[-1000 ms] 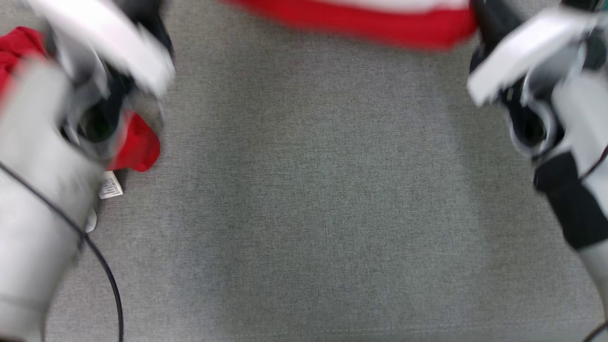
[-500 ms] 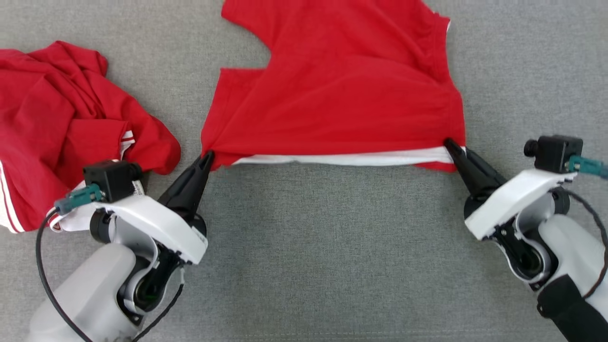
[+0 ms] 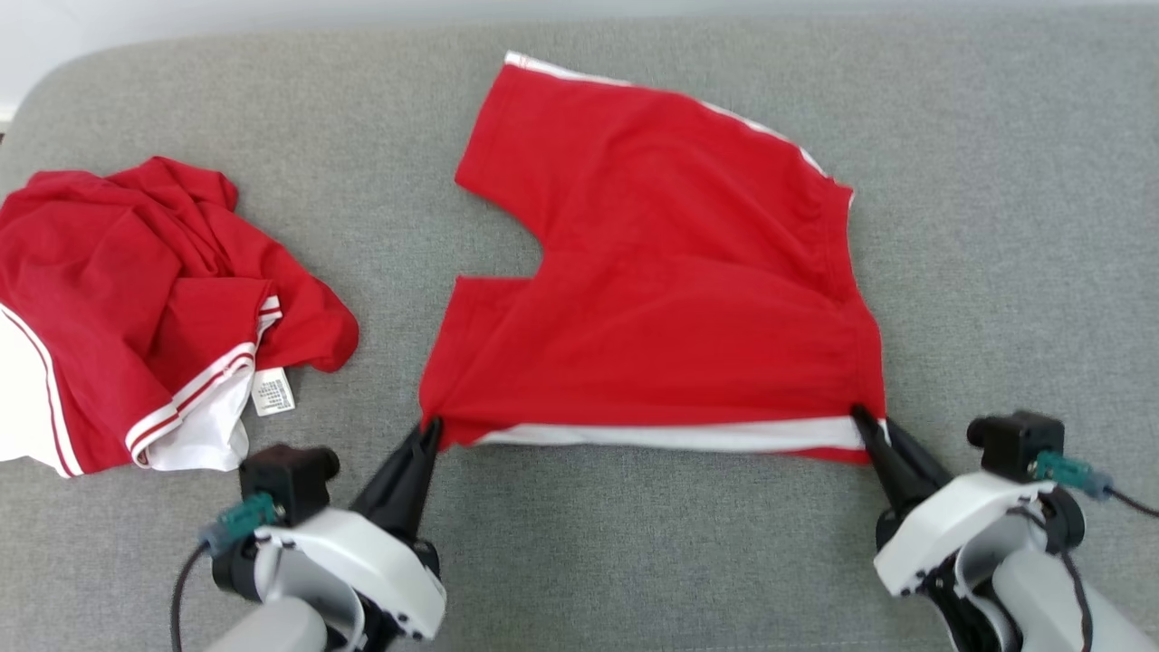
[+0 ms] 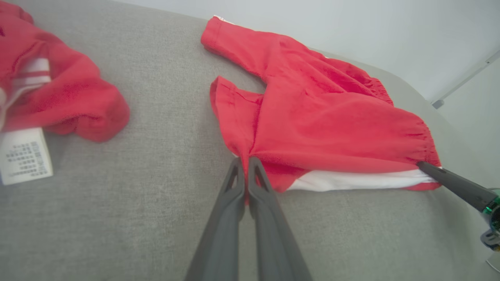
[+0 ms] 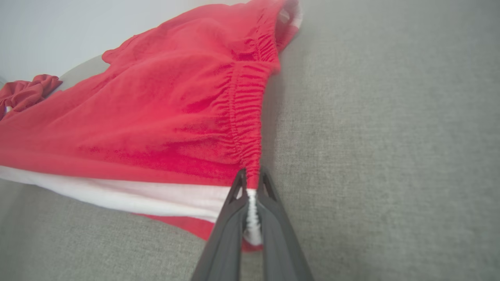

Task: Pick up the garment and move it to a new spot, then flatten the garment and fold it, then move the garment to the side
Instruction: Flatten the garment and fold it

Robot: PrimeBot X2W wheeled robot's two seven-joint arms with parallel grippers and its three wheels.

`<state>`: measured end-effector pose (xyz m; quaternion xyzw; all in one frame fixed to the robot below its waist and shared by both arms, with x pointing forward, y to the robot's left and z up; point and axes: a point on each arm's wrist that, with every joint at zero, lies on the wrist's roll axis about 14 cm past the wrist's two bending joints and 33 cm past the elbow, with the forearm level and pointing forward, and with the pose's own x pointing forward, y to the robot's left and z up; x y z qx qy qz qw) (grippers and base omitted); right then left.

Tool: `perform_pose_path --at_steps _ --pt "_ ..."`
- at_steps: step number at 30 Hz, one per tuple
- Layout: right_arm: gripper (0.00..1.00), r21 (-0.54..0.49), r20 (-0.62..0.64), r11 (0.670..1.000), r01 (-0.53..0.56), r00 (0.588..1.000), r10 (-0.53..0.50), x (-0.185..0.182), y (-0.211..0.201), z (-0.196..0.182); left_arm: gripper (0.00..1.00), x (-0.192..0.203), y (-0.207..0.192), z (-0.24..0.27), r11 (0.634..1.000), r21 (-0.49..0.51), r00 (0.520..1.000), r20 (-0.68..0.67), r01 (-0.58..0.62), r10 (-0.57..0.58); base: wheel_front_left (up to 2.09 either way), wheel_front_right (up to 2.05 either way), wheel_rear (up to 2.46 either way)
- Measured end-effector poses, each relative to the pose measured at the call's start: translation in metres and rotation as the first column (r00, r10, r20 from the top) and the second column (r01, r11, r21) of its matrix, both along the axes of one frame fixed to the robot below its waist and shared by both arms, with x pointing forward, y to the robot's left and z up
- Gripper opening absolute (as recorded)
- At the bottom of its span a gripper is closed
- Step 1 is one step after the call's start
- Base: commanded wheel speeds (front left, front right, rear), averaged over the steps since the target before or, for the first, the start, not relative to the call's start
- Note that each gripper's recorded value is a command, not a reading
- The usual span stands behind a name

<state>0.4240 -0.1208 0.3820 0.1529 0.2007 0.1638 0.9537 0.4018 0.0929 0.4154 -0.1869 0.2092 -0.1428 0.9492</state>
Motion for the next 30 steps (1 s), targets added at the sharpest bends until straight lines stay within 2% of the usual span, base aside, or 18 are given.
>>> perform_pose_path --at_steps 12,19,29,30 --pt "0.00 -0.011 -0.036 1.000 0.021 0.999 -0.022 -0.057 0.008 -0.008 0.00 -0.055 -0.011 0.005 1.000 -0.015 0.999 -0.048 -0.010 0.010 0.00 0.00 0.00" --pt "0.00 -0.007 -0.074 1.000 0.026 0.997 -0.027 -0.079 0.019 -0.008 0.00 -0.064 -0.008 0.011 1.000 -0.016 0.999 -0.045 -0.025 0.024 0.00 0.00 0.00" --pt "0.00 -0.015 -0.090 1.000 0.013 0.996 -0.014 -0.085 0.028 -0.004 0.00 -0.065 -0.002 0.008 0.999 -0.007 0.997 -0.057 -0.044 0.044 0.00 0.00 0.00" --pt "0.00 -0.015 -0.091 1.000 0.016 0.996 -0.017 -0.085 0.028 -0.004 0.07 -0.065 -0.001 0.006 0.999 -0.005 0.997 -0.061 -0.045 0.045 0.00 0.00 0.00"
